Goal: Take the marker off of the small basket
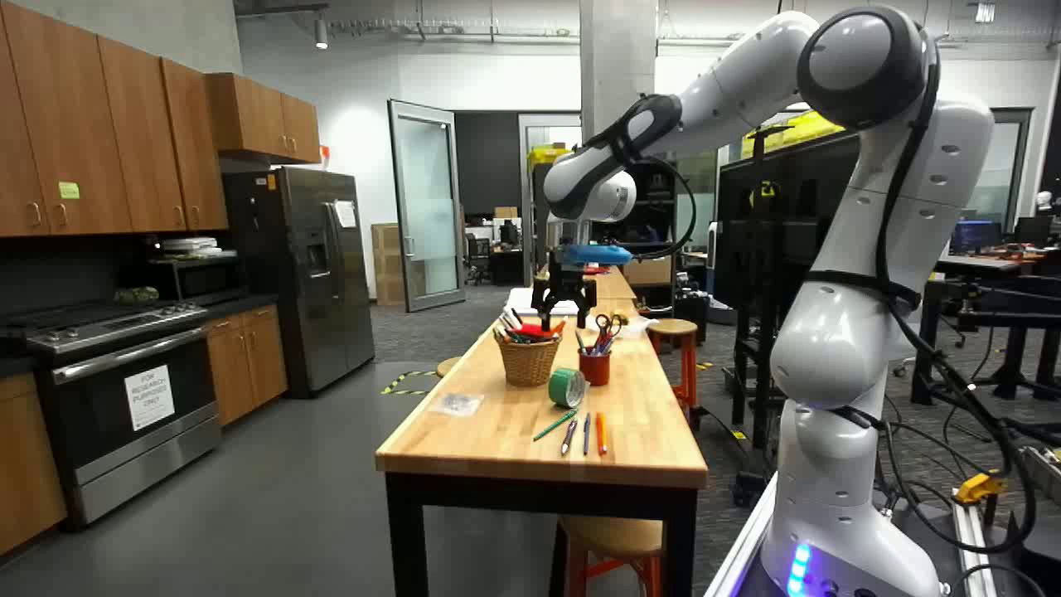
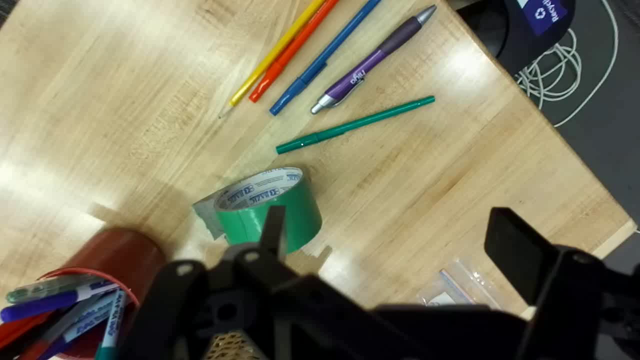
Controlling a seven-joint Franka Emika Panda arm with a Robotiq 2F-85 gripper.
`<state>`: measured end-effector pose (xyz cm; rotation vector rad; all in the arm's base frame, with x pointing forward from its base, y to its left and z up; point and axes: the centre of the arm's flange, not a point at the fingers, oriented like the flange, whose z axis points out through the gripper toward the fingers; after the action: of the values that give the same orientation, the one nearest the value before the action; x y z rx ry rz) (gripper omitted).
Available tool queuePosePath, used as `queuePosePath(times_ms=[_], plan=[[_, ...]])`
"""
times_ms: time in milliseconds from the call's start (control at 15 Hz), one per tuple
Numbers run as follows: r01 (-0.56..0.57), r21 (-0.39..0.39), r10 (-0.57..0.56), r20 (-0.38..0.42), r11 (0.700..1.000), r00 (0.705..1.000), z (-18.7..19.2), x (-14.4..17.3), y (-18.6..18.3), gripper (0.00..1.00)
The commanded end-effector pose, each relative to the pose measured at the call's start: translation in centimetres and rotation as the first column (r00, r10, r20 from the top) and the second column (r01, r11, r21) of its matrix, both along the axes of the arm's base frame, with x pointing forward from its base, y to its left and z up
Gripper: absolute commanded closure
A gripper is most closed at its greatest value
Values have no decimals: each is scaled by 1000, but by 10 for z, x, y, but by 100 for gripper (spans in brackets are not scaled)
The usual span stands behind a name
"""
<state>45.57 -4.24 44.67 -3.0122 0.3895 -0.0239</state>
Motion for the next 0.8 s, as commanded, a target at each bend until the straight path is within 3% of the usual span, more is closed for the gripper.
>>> queuePosePath(times_ms=[0,533,733], plan=[[0,0,0,0,1000,1000,0,0,0,0],[0,0,0,-1,1000,1000,0,0,0,0],[-52,25,50,69,998,996,-1,8,2,0]])
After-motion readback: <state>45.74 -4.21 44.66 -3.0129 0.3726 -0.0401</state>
